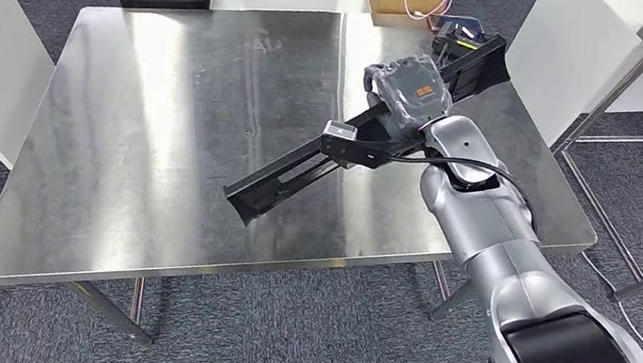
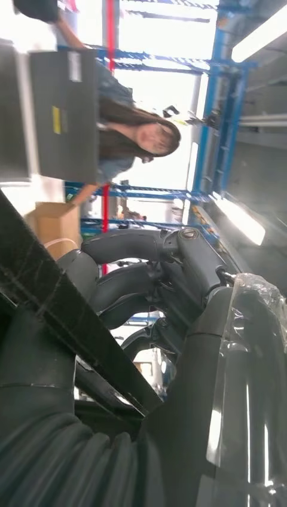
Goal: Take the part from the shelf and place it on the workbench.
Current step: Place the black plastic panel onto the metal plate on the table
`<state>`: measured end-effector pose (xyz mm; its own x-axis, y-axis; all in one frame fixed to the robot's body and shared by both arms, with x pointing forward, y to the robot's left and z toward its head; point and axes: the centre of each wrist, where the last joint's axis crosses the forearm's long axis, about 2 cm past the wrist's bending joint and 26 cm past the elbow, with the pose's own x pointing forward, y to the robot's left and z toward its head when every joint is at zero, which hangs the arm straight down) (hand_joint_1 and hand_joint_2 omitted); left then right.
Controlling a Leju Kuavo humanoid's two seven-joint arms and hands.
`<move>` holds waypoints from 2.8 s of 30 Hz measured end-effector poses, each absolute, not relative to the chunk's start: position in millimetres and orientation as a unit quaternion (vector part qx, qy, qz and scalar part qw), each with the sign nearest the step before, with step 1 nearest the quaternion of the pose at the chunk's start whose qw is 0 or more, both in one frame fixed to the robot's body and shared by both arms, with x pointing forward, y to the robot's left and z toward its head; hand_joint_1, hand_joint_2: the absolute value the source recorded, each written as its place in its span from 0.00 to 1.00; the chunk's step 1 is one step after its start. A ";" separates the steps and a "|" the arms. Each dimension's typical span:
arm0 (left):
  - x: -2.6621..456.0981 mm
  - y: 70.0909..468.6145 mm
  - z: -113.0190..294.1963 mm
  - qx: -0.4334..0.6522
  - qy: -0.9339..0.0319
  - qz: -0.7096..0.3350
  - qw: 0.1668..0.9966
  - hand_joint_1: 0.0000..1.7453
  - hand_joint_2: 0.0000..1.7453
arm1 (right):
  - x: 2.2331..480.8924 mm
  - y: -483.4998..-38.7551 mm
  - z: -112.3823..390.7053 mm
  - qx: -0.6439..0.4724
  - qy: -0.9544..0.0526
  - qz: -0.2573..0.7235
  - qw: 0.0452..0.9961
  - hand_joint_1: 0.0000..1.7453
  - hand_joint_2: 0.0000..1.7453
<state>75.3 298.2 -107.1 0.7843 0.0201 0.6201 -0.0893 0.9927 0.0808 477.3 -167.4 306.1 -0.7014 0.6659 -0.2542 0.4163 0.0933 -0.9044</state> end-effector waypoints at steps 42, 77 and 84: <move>75.6 296.1 -107.1 0.037 -0.307 0.020 0.951 0.00 1.00 | 479.1 -167.2 306.0 -0.387 -0.698 0.592 0.117 0.87 1.00; 75.6 295.0 -107.1 0.031 -0.343 0.028 0.938 0.00 1.00 | 498.4 -230.6 316.0 -0.476 -0.629 0.582 0.198 0.87 1.00; 75.9 295.2 -107.0 0.041 -0.349 0.033 0.936 0.00 1.00 | 501.1 -242.7 315.8 -0.502 -0.606 0.574 0.228 0.87 1.00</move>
<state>75.9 295.2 -107.0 0.7544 0.0339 0.6555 -0.0915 0.9943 0.0539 501.1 -242.7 315.8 -0.3928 0.8692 -0.3002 0.3470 -0.1622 -0.9237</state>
